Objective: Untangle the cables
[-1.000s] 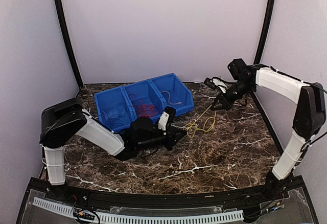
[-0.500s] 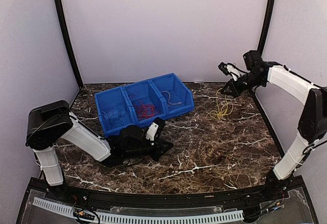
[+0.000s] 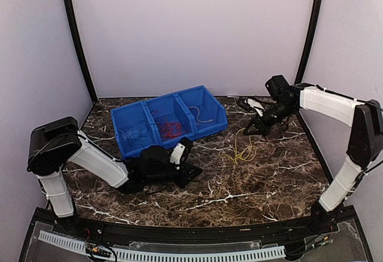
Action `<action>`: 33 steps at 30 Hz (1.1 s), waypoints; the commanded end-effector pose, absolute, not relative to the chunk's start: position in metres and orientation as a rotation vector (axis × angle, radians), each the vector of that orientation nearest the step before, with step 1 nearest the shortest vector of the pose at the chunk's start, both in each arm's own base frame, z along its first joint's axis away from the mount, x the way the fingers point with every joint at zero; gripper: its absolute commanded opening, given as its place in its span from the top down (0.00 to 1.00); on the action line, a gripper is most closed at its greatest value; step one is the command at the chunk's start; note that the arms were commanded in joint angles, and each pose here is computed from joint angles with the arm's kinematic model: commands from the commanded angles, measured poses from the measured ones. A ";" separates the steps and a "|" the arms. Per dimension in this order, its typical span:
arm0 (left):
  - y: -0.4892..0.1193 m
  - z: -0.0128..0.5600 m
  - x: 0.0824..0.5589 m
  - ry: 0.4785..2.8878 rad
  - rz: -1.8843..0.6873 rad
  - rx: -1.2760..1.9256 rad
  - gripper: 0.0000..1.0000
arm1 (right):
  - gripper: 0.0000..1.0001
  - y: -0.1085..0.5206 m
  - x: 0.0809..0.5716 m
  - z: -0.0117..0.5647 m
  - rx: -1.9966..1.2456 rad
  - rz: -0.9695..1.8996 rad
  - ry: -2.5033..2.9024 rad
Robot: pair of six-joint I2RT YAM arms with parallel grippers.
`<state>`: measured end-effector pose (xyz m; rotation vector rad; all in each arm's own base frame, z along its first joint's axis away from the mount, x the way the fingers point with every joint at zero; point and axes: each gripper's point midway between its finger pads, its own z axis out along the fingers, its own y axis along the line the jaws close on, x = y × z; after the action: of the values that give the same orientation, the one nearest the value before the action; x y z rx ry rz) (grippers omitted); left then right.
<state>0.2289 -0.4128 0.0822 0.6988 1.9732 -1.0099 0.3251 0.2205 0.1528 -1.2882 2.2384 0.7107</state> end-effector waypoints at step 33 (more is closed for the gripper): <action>-0.457 0.035 0.279 2.272 -0.985 0.573 0.49 | 1.00 0.222 0.253 0.069 -1.628 0.585 2.250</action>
<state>0.2722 -0.4530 0.0332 0.5987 2.2496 -0.9256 0.2481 0.2213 0.0671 -1.6314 2.2877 0.6111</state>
